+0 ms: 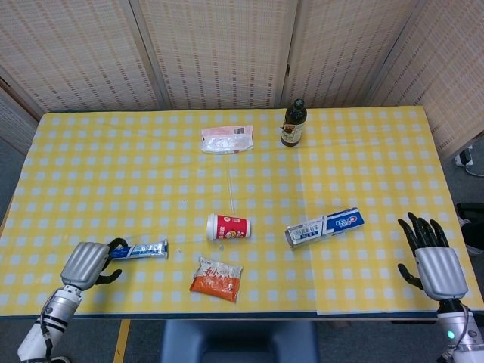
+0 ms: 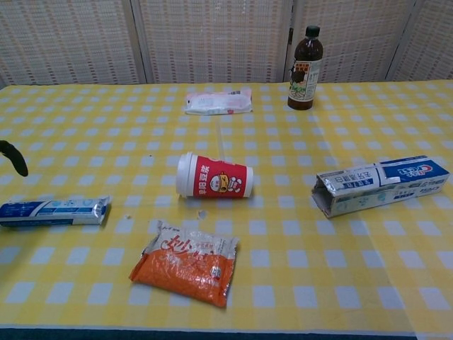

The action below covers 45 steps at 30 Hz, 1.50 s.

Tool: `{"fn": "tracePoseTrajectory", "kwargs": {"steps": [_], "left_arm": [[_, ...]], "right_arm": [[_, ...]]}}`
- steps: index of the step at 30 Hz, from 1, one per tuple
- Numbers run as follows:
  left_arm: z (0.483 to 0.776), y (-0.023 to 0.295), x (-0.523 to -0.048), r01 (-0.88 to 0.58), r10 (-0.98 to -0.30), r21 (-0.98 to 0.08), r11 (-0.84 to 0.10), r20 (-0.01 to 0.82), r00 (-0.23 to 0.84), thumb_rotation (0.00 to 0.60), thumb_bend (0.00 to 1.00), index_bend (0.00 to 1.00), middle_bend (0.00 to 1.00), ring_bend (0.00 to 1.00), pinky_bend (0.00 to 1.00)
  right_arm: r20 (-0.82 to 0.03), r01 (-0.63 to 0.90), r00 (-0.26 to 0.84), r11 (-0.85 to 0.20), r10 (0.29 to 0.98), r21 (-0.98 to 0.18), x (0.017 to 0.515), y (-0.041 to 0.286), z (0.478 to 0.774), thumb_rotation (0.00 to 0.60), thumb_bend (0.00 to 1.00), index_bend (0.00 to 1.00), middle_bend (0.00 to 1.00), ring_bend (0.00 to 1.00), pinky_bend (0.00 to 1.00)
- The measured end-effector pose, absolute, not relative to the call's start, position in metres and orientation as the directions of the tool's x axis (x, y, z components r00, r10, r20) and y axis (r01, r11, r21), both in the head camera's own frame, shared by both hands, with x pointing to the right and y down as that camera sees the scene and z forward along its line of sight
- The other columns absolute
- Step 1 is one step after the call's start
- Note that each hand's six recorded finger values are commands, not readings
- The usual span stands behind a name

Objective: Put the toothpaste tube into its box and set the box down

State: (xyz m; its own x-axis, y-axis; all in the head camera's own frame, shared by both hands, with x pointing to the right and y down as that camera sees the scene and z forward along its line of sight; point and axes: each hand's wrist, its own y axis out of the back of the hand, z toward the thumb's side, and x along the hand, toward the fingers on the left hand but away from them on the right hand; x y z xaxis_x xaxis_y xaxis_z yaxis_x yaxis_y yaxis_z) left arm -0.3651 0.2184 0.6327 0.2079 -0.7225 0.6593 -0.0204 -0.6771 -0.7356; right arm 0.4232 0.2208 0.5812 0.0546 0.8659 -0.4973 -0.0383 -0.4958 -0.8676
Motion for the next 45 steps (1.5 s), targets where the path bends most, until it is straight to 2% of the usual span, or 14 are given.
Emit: {"fn": "tracePoseTrajectory", "kwargs": {"steps": [14, 35, 39, 43, 45], "left_arm": [[0.676, 0.21, -0.321, 0.022, -0.688, -0.709, -0.705, 0.692, 0.22, 0.6, 0.3, 0.38, 1.0, 1.0, 1.0], [0.715, 0.2, -0.324, 0.051, -0.654, -0.666, -0.744, 0.742, 0.148, 0.6, 0.3, 0.41, 1.0, 1.0, 1.0], [0.718, 0.2, -0.322, 0.045, -0.658, -0.669, -0.742, 0.739, 0.148, 0.6, 0.3, 0.47, 1.0, 1.0, 1.0], [0.723, 0.2, -0.321, 0.042, -0.658, -0.669, -0.742, 0.738, 0.149, 0.6, 0.3, 0.58, 1.0, 1.0, 1.0], [0.724, 0.2, -0.319, 0.031, -0.657, -0.668, -0.744, 0.739, 0.153, 0.6, 0.34, 0.63, 1.0, 1.0, 1.0]], "right_arm": [[-0.509, -0.042, 0.052, -0.508, 0.859, -0.861, 0.424, 0.22, 0.581, 0.6, 0.32, 0.0, 0.0, 0.0, 0.0], [-0.545, -0.058, 0.059, -0.542, 0.837, -0.838, 0.423, 0.22, 0.589, 0.6, 0.32, 0.0, 0.0, 0.0, 0.0], [-0.545, -0.059, 0.055, -0.542, 0.836, -0.838, 0.423, 0.22, 0.589, 0.6, 0.32, 0.0, 0.0, 0.0, 0.0], [-0.543, -0.059, 0.053, -0.541, 0.838, -0.839, 0.423, 0.219, 0.589, 0.6, 0.32, 0.0, 0.0, 0.0, 0.0], [-0.541, -0.058, 0.052, -0.538, 0.839, -0.841, 0.423, 0.219, 0.588, 0.6, 0.32, 0.0, 0.0, 0.0, 0.0]]}}
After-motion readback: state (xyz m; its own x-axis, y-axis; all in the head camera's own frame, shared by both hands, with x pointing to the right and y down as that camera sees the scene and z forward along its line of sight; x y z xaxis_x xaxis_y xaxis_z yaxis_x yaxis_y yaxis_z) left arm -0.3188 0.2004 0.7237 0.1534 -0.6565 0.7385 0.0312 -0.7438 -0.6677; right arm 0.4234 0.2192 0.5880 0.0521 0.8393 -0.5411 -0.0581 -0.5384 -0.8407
